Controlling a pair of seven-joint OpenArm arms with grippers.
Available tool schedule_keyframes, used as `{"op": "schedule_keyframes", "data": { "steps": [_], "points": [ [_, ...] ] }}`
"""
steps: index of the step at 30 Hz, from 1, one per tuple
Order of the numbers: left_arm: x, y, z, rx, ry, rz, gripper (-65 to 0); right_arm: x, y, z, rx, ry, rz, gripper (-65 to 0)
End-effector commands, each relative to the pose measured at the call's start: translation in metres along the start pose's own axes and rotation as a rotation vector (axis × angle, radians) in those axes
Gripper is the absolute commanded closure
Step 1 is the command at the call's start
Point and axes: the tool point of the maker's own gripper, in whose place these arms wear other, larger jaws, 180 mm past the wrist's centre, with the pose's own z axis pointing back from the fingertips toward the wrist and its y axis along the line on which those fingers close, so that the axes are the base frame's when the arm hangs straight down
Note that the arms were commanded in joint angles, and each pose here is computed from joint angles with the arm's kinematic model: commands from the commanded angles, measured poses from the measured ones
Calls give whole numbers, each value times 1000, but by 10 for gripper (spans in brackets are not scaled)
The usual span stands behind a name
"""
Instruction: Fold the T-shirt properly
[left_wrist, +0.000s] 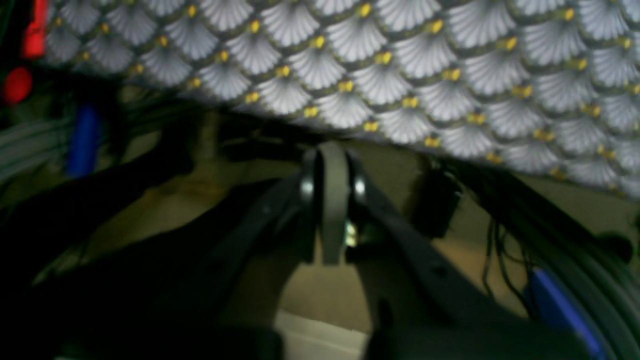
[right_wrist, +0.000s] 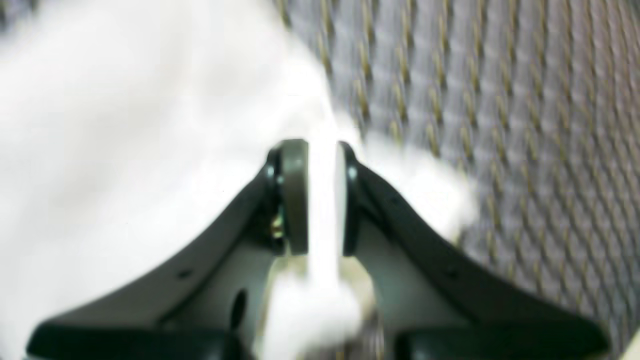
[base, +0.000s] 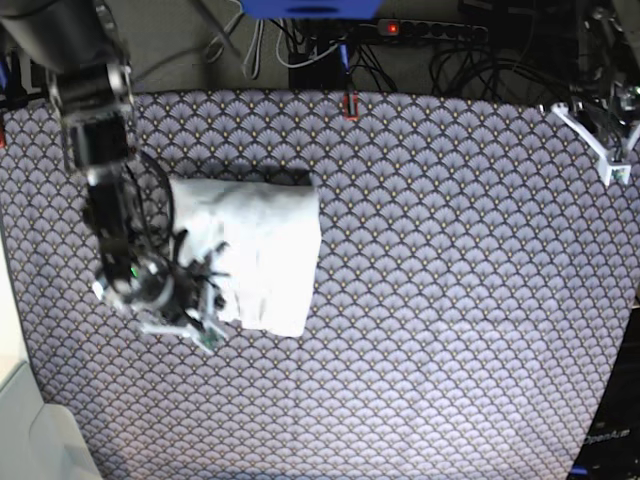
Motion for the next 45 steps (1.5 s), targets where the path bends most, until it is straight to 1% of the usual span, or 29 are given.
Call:
{"op": "schedule_keyframes", "data": {
  "steps": [1, 3, 5, 9, 12, 15, 18, 19, 22, 25, 27, 30, 32, 34, 35, 39, 41, 43, 45],
  "points": [
    [6, 2, 5, -8, -22, -15, -3, 24, -13, 19, -47, -82, 29, -81],
    [4, 2, 7, -31, -14, -27, -3, 0, -11, 43, -91, -26, 54, -81],
    [2, 4, 8, -30, -7, -34, -3, -20, -8, 67, -134, 13, 57, -81],
    [-17, 10, 8, -16, 37, -21, -3, -72, -2, 118, -219, 104, 22, -80],
    [-35, 13, 7, -10, 68, -24, -3, -113, 8, 148, -255, 180, -31, -80],
    [-60, 7, 4, -29, 84, -38, -3, -161, 34, 168, -229, 284, -91, -78],
    [-94, -2, -6, -59, 147, -34, -3, -201, 59, 187, -205, 380, -159, -78],
    [-104, -6, -11, -72, 172, -33, -3, -210, 65, 191, -199, 401, -175, -78],
    [-153, -24, -33, -130, 298, -27, -3, -239, 91, 212, -175, 460, -232, -78],
    [-187, -36, -57, -165, 342, -6, -3, -259, 113, 223, -158, 463, -292, -78],
    [-192, -44, -75, -182, 321, 9, -3, -275, 124, 225, -144, 465, -341, -78],
    [-203, -57, -104, -197, 322, 2, -3, -310, 147, 215, -100, 491, -447, -78],
    [-201, -67, -124, -196, 320, -49, -3, -334, 159, 201, -76, 514, -505, -78],
    [-207, -89, -137, -211, 335, -88, -3, -363, 178, 189, -40, 572, -552, -77],
    [-206, -98, -143, -212, 335, -101, -3, -372, 186, 181, -28, 586, -579, -77],
    [-205, -122, -167, -183, 377, -139, -3, -400, 215, 155, 26, 602, -682, -77],
    [-208, -131, -179, -166, 424, -140, -3, -407, 231, 139, 57, 584, -743, -77],
    [-216, -137, -187, -158, 470, -124, -3, -410, 243, 126, 72, 544, -821, -77],
    [-217, -139, -196, -153, 463, -102, -2, -413, 257, 118, 74, 498, -922, -78]
  ]
}}
